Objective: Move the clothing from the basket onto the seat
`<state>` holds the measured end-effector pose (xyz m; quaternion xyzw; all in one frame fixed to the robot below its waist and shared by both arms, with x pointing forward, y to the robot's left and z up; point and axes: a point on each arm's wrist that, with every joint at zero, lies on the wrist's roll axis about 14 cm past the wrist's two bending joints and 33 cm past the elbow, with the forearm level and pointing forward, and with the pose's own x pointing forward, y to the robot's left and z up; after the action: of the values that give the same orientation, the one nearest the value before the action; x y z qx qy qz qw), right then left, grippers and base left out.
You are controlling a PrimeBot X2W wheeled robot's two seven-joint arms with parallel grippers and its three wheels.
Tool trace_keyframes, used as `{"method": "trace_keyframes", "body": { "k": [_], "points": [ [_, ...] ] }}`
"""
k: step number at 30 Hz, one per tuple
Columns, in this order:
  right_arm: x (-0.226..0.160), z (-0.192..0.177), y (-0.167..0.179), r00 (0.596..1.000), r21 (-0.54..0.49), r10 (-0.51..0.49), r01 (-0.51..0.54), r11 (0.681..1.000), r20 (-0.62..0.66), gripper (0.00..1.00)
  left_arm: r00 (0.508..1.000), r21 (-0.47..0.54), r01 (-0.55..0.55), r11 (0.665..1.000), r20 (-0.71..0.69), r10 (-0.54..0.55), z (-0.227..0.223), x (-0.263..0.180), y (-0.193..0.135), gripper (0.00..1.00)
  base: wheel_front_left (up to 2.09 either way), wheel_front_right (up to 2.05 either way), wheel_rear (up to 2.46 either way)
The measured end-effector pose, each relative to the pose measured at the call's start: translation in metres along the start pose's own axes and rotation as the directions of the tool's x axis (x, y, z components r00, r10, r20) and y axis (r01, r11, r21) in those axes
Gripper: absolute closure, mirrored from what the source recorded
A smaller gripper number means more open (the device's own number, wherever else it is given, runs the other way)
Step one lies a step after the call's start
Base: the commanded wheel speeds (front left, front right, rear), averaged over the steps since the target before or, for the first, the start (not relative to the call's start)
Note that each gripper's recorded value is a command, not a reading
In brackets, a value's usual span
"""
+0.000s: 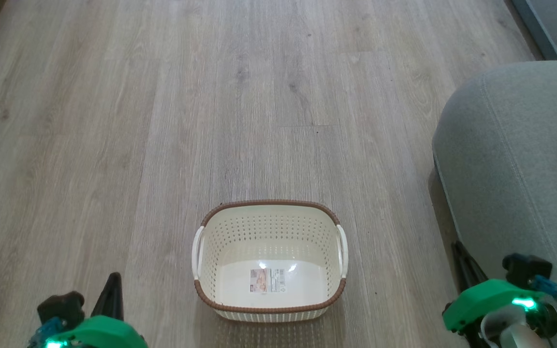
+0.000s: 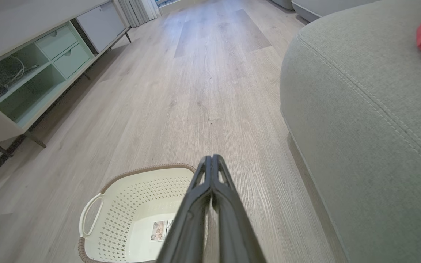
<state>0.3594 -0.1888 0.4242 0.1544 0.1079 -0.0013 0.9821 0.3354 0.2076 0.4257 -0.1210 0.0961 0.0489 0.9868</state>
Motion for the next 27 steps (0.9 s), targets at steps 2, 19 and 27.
{"method": "trace_keyframes", "body": {
  "k": [2, 19, 27],
  "points": [
    [0.000, 0.001, -0.001, 1.000, 0.022, -0.004, 0.004, 1.000, 0.002, 1.00, 1.000, -0.024, -0.003, 1.000, 0.003, 0.003, 0.001, 0.000, 0.000, 1.00, 0.00, 0.00, 0.00],
    [0.003, 0.011, -0.003, 0.999, 0.216, -0.035, 0.029, 0.976, 0.022, 1.00, 1.000, -0.223, -0.021, 0.975, -0.007, 0.020, 0.005, 0.004, 0.001, 1.00, 0.00, 0.00, 0.00],
    [0.004, 0.015, -0.005, 0.999, 0.302, -0.045, 0.036, 0.953, 0.025, 1.00, 1.000, -0.315, -0.021, 0.949, -0.004, 0.020, 0.009, 0.007, -0.001, 1.00, 0.00, 0.00, 0.00]
  ]
}}
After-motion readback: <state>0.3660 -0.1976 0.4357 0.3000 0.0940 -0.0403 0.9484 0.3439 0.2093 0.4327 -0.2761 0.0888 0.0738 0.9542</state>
